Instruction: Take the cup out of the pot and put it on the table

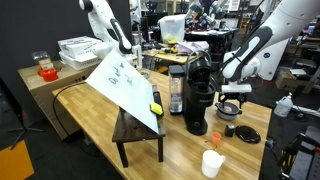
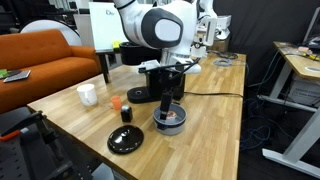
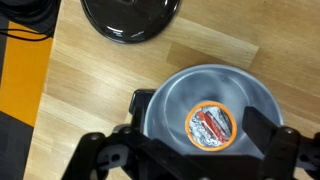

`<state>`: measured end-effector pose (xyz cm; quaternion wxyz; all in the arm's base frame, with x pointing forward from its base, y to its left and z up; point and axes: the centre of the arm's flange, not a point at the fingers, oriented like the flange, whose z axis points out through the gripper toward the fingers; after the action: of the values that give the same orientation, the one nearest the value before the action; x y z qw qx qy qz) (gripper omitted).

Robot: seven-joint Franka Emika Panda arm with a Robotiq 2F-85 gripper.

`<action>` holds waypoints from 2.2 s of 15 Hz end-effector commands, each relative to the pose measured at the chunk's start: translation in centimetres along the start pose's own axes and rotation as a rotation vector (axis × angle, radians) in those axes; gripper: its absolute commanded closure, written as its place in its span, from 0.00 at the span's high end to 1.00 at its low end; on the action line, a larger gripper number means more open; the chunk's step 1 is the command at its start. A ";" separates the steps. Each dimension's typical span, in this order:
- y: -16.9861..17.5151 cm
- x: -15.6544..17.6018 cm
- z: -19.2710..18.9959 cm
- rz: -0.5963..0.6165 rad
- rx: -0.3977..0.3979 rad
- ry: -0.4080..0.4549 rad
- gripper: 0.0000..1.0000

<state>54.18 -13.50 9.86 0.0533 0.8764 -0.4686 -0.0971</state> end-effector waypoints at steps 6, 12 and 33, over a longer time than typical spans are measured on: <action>-0.6 0.7 0.2 0.008 0.039 -0.002 1.00; -1.8 0.9 0.6 -0.018 0.039 -0.003 1.00; -1.8 2.7 3.6 -0.049 0.037 -0.047 0.66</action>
<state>55.86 -14.36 5.97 0.0422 0.8847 -0.4524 -0.1043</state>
